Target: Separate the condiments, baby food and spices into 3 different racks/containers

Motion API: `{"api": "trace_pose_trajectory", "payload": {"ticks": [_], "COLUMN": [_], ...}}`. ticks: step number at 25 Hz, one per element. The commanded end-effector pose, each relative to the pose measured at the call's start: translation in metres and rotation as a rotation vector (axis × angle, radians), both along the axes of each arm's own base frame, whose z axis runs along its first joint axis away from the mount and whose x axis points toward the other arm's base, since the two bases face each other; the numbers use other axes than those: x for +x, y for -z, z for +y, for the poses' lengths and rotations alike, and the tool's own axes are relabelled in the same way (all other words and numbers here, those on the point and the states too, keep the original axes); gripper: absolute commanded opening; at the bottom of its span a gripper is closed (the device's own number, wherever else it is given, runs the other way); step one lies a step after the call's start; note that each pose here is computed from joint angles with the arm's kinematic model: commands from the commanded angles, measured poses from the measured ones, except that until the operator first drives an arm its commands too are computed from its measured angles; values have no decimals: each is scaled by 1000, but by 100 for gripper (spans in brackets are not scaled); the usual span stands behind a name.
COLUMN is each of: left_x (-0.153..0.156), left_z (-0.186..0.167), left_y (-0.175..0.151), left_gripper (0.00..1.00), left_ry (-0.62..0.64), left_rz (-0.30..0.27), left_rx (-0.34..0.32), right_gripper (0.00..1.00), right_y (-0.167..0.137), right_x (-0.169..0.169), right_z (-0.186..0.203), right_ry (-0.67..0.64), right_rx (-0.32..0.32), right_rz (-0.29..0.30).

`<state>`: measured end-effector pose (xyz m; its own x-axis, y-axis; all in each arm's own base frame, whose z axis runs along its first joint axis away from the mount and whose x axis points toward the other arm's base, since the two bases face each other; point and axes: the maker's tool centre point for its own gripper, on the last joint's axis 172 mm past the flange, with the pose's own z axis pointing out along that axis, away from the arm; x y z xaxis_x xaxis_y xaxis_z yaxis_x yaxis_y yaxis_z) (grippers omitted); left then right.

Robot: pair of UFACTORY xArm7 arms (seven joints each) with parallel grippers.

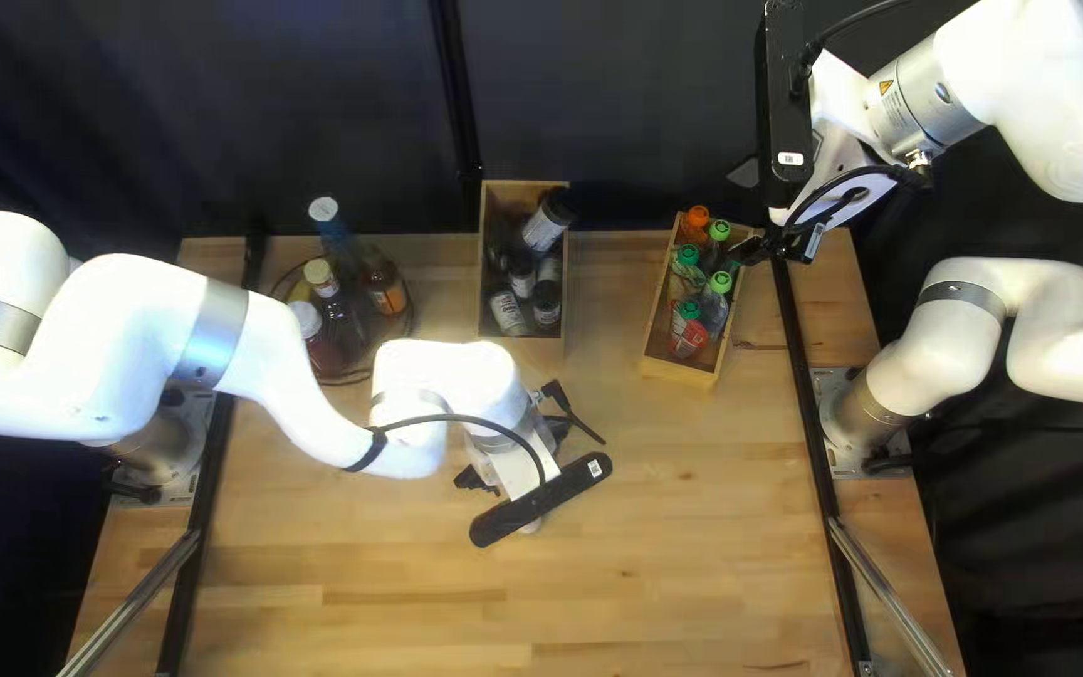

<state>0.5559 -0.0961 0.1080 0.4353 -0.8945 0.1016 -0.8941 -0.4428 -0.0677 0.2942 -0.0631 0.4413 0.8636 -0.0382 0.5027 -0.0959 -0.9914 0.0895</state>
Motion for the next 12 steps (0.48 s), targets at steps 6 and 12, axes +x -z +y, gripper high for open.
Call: {"api": "trace_pose_trajectory", "payload": {"ticks": [6,12], "left_x": [-41,-53], "left_z": [60,151], "left_y": [-102,-141], "left_gripper": [0,0], "left_ry": [-52,-179], "left_rz": [-6,-31], "left_rx": [13,34], "right_gripper": [100,100], "right_y": [0,0], "right_x": [0,0], "right_z": [0,0], "right_ry": [0,0], "right_rx": [0,0], "right_rz": [0,0]}}
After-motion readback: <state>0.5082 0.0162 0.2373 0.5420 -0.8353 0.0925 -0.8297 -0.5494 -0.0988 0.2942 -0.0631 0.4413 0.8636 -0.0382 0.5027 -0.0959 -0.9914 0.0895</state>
